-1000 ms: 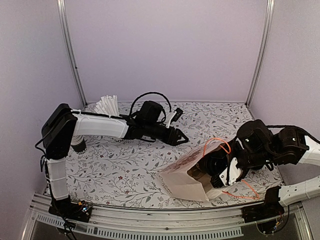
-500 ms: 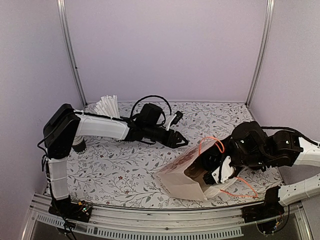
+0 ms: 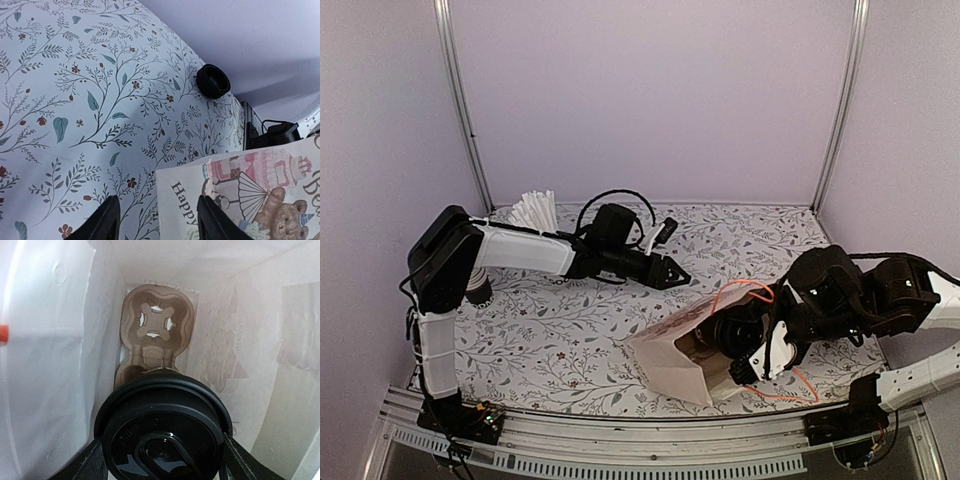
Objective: Pack the takeout coffee
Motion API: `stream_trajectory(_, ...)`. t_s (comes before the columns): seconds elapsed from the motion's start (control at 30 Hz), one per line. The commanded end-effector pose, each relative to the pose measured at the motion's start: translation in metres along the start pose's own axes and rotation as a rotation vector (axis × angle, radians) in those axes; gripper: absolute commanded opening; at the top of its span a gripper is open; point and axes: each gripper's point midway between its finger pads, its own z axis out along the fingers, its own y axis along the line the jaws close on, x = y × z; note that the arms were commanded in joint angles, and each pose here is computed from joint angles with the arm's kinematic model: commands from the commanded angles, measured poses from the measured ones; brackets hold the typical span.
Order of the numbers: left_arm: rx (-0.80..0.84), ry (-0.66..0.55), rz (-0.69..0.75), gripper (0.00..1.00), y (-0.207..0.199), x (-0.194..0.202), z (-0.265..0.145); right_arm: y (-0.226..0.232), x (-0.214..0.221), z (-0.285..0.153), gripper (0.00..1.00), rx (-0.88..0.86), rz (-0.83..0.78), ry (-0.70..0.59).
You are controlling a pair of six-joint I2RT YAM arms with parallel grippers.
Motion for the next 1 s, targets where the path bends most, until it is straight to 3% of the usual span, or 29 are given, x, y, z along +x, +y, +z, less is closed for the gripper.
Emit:
stream_trajectory(0.0,0.027,-0.022,0.010,0.55,-0.001,-0.010,-0.001,-0.011,-0.012,-0.010,0.38,0.014,0.038,-0.032)
stream_trajectory(0.47,0.089,0.017,0.004,0.54,-0.005,0.003,0.008,0.005,0.008,0.009,0.38,0.037,-0.031,0.090)
stream_trajectory(0.97,0.119,0.056,-0.021,0.53,0.000,0.019,0.017,0.005,0.000,0.027,0.38,0.069,-0.010,0.061)
